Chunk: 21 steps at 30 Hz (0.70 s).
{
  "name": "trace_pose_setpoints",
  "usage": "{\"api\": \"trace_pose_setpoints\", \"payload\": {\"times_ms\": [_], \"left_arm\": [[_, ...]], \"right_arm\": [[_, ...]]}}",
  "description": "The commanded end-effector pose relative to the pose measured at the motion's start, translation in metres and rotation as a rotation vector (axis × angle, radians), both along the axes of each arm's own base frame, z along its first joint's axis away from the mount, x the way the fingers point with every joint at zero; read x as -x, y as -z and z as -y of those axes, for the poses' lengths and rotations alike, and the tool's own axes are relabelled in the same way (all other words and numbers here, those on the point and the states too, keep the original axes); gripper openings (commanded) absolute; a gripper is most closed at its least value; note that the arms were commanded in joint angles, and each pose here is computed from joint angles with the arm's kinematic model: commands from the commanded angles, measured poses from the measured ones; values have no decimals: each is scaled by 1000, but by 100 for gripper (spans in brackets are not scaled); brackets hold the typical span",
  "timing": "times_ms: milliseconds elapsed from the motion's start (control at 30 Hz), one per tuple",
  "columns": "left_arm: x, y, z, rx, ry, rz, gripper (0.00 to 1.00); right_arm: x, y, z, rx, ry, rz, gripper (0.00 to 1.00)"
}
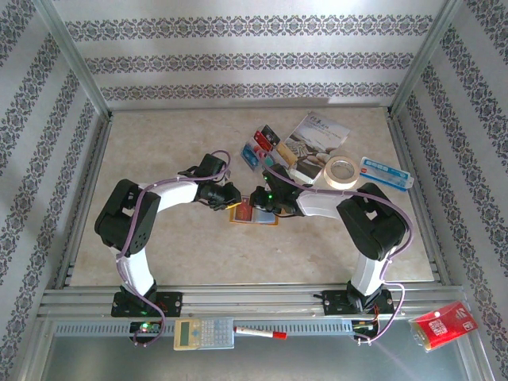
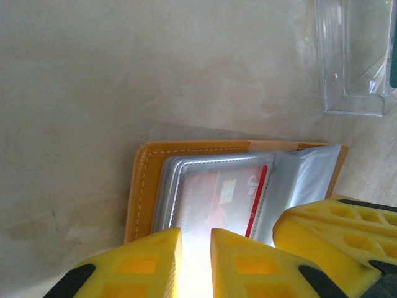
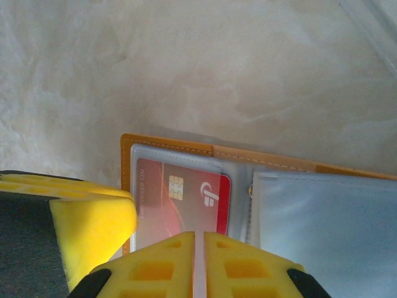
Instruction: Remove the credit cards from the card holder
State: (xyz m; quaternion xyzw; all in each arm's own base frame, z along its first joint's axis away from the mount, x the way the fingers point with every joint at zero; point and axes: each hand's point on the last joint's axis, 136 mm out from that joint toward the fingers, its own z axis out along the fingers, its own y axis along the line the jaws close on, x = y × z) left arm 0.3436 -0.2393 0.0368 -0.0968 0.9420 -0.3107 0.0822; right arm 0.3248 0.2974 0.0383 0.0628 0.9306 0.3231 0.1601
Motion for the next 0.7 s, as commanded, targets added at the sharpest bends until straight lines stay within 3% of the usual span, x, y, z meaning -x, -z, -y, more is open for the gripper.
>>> {"api": "trace_pose_setpoints", "payload": {"times_ms": [0, 667], "left_arm": [[4, 5, -1, -28, 12, -23, 20], [14, 24, -12, -87, 15, -63, 19]], "right_arm": [[1, 0, -6, -7, 1, -22, 14], [3, 16, 2, 6, 22, -84, 14]]}}
